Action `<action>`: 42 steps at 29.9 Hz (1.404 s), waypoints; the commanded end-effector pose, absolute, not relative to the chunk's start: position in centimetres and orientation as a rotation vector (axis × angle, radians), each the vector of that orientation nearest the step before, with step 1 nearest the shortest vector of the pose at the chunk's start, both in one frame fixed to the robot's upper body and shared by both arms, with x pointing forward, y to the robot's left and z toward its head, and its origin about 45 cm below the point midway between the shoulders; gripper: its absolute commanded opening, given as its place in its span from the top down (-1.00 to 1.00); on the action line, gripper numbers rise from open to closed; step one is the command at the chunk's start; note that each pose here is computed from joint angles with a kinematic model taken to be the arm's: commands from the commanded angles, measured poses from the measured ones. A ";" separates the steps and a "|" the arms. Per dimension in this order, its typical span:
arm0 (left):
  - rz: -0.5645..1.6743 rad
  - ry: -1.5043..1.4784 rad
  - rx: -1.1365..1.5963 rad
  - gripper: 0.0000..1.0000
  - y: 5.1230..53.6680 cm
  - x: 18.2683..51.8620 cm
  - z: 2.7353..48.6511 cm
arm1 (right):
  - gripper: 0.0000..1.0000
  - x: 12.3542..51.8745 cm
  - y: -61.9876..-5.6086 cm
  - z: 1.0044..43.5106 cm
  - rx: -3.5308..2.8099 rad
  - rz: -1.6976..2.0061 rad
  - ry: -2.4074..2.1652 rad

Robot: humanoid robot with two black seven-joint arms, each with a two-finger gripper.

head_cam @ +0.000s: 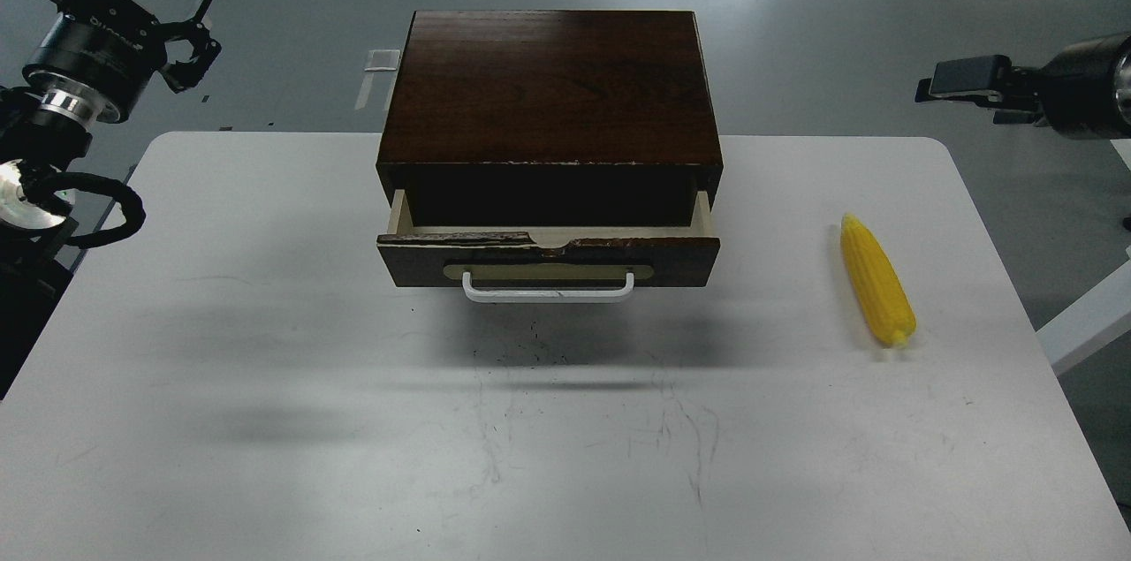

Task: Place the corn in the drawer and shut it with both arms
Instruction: 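Move the right gripper toward the yellow corn cob beside the box, then close the right gripper around the yellow corn cob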

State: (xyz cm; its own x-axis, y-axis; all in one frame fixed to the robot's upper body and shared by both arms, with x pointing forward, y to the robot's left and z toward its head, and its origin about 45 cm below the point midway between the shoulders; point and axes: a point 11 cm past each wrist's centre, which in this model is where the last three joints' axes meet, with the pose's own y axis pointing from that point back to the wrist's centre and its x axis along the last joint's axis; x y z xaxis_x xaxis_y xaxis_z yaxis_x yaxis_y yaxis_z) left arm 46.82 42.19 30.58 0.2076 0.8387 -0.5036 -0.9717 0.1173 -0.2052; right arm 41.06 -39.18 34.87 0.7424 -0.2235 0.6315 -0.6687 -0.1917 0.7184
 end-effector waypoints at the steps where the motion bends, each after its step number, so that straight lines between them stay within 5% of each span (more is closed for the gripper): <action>1: 1.352 0.291 -0.552 -0.96 42.2 46.8 30.6 | -0.82 40.4 -39.8 32.9 1.746 0.438 -0.687; 19: 1.374 0.284 -0.536 -0.96 43.3 46.3 30.4 | -0.83 36.5 -43.0 24.3 1.693 0.323 -0.630; 42: 1.387 0.317 -0.507 -0.96 43.3 45.7 28.4 | -0.89 37.0 -39.6 18.6 1.816 0.305 -0.638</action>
State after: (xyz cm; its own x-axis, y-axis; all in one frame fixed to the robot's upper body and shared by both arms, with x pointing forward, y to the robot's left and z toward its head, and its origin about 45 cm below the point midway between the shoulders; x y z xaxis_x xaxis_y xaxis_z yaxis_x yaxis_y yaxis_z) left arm 45.88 43.06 28.70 0.1743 0.8486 -0.4996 -0.9811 0.1064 -0.1615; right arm 36.97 -40.17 19.68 0.8091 -0.2789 0.5172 -0.5781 -0.2203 0.7856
